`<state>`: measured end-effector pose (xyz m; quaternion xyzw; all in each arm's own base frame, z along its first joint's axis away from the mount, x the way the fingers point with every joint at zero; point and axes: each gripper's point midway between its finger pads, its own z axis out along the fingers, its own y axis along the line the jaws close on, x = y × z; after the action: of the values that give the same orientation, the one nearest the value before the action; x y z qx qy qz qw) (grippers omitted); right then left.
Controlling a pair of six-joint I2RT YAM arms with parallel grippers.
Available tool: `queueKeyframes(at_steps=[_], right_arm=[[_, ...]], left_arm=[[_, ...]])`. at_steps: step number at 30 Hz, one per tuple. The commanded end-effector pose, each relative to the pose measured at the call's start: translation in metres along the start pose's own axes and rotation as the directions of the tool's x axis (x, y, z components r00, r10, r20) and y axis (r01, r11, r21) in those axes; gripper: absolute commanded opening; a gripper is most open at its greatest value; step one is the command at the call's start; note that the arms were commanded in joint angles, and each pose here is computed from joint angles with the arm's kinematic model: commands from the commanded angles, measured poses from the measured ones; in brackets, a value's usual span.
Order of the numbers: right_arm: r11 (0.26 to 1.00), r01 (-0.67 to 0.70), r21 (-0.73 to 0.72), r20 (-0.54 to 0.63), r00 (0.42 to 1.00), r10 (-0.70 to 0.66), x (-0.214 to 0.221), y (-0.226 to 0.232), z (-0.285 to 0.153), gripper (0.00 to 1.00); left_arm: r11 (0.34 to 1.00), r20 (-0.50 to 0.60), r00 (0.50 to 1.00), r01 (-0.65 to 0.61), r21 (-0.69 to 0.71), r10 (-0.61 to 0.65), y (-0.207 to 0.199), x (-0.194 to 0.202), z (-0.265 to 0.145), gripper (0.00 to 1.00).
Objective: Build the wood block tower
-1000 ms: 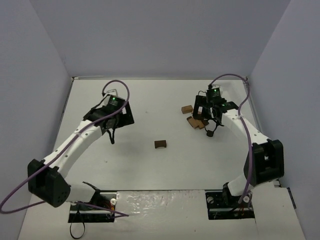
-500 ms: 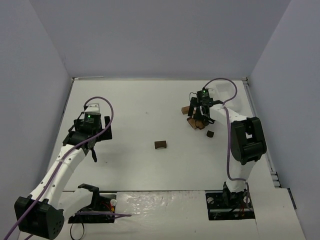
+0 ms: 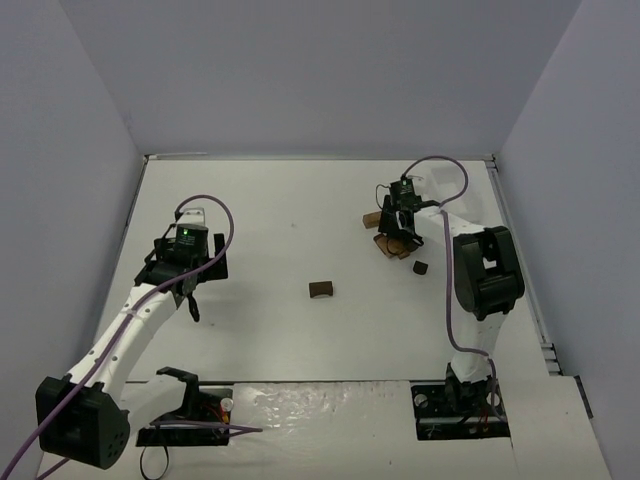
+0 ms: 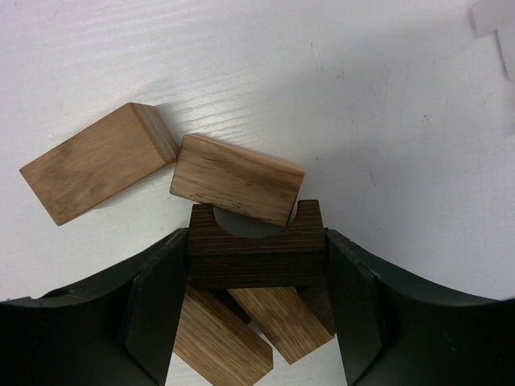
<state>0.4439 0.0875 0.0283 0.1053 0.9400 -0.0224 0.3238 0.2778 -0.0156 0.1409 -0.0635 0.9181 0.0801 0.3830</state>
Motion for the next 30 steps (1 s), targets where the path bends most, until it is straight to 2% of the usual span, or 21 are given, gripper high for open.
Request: queueKeyframes(at_steps=[1,6,10,15,18,26,30], right_arm=[[1.000,-0.002,-0.007,0.093,0.996,0.003,-0.033,0.004,-0.009,0.52],[0.999,0.030,-0.022,0.150,0.988,-0.026,-0.053,0.005,-0.028,0.14],[0.994,0.059,-0.093,0.188,0.981,-0.040,-0.074,0.020,-0.062,0.00],[0.975,0.175,-0.140,0.101,0.982,-0.162,-0.061,0.057,-0.091,0.00],[0.965,0.184,-0.186,0.038,0.983,-0.180,-0.041,0.076,-0.101,0.00],[0.931,0.257,-0.257,-0.120,0.948,-0.295,0.019,0.122,-0.098,0.00],[0.923,0.275,-0.269,-0.140,0.937,-0.320,0.032,0.145,-0.099,0.00]], left_arm=[[1.000,0.089,0.996,0.019,0.012,-0.020,-0.005,-0.031,-0.004,0.97],[1.000,0.086,0.996,0.017,0.019,-0.019,-0.006,-0.031,-0.004,0.97],[0.999,0.085,0.996,0.011,0.034,-0.014,-0.009,-0.031,-0.004,0.97],[0.999,0.083,0.997,0.001,0.052,-0.005,-0.012,-0.032,-0.004,0.97],[0.999,0.080,0.997,-0.004,0.052,0.000,-0.012,-0.031,-0.004,0.97],[0.999,0.072,0.997,-0.008,0.048,0.004,-0.011,-0.029,-0.003,0.97],[0.999,0.074,0.997,-0.007,0.042,0.004,-0.010,-0.029,-0.004,0.97]])
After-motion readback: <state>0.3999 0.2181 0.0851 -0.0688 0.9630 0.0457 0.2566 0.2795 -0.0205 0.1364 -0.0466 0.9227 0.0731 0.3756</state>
